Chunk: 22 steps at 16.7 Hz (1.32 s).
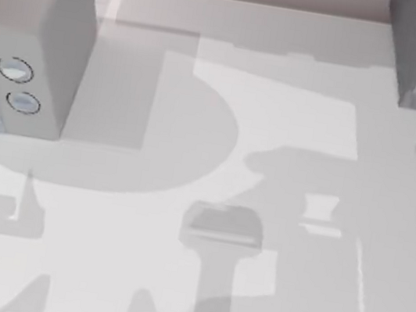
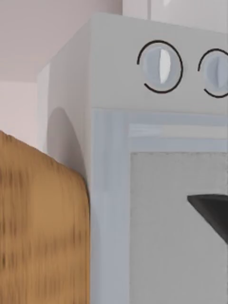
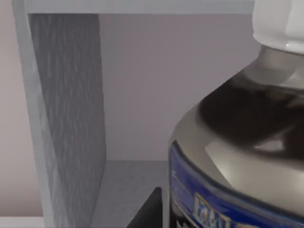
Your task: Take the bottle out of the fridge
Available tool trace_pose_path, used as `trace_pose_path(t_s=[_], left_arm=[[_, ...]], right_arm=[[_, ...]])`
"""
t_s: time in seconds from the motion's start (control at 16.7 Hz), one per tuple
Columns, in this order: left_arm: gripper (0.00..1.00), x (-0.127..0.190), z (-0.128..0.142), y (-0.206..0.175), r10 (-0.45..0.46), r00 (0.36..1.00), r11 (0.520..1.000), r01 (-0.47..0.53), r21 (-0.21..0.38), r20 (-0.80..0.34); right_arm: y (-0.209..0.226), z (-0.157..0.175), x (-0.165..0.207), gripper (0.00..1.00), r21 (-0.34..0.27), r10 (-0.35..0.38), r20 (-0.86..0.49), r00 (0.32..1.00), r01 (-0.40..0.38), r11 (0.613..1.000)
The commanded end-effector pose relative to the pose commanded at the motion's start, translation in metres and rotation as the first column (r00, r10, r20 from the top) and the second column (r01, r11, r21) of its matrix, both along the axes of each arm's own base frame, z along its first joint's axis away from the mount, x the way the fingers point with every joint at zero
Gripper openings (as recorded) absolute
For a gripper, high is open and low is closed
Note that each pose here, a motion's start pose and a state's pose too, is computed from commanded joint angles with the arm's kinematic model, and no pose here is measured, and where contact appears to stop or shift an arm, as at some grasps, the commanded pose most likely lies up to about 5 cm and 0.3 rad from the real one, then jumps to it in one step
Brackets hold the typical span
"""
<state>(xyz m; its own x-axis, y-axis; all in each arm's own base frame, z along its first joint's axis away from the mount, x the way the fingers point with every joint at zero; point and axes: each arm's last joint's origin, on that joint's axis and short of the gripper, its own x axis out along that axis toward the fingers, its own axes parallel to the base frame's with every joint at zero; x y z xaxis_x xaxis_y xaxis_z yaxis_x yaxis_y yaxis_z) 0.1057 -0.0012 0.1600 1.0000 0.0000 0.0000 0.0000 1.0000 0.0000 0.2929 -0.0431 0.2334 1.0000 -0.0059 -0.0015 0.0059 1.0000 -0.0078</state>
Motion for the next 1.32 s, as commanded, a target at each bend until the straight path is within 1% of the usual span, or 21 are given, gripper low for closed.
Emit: trace_pose_path(t_s=[0.18, 0.3, 0.48, 0.6, 0.78, 0.96, 1.32], left_arm=[[1.00, 0.000, 0.000, 0.000, 0.000, 1.000, 1.000, 0.000, 0.000, 0.000], [1.00, 0.000, 0.000, 0.000, 0.000, 1.000, 1.000, 0.000, 0.000, 0.000], [1.00, 0.000, 0.000, 0.000, 0.000, 1.000, 1.000, 0.000, 0.000, 0.000], [1.00, 0.000, 0.000, 0.000, 0.000, 1.000, 1.000, 0.000, 0.000, 0.000], [1.00, 0.000, 0.000, 0.000, 0.000, 1.000, 1.000, 0.000, 0.000, 0.000], [1.00, 0.000, 0.000, 0.000, 0.000, 1.000, 1.000, 0.000, 0.000, 0.000], [1.00, 0.000, 0.000, 0.000, 0.000, 1.000, 1.000, 0.000, 0.000, 0.000]], right_arm=[[0.015, 0.013, -0.053, 0.00, -0.002, -0.002, 0.006, 1.000, 0.002, 1.000], [0.023, 0.011, -0.090, 0.00, 0.000, -0.002, 0.009, 1.000, 0.002, 1.000], [0.033, -0.007, -0.138, 0.00, 0.004, -0.001, 0.010, 1.000, 0.001, 1.000], [0.036, -0.026, -0.161, 0.00, 0.006, 0.000, 0.010, 1.000, 0.000, 1.000], [0.040, -0.052, -0.179, 0.00, 0.008, 0.003, 0.008, 1.000, -0.003, 1.000], [0.041, -0.069, -0.186, 0.00, 0.008, 0.005, 0.003, 1.000, -0.005, 1.000], [0.042, -0.073, -0.187, 0.00, 0.008, 0.006, 0.001, 1.000, -0.006, 1.000]])
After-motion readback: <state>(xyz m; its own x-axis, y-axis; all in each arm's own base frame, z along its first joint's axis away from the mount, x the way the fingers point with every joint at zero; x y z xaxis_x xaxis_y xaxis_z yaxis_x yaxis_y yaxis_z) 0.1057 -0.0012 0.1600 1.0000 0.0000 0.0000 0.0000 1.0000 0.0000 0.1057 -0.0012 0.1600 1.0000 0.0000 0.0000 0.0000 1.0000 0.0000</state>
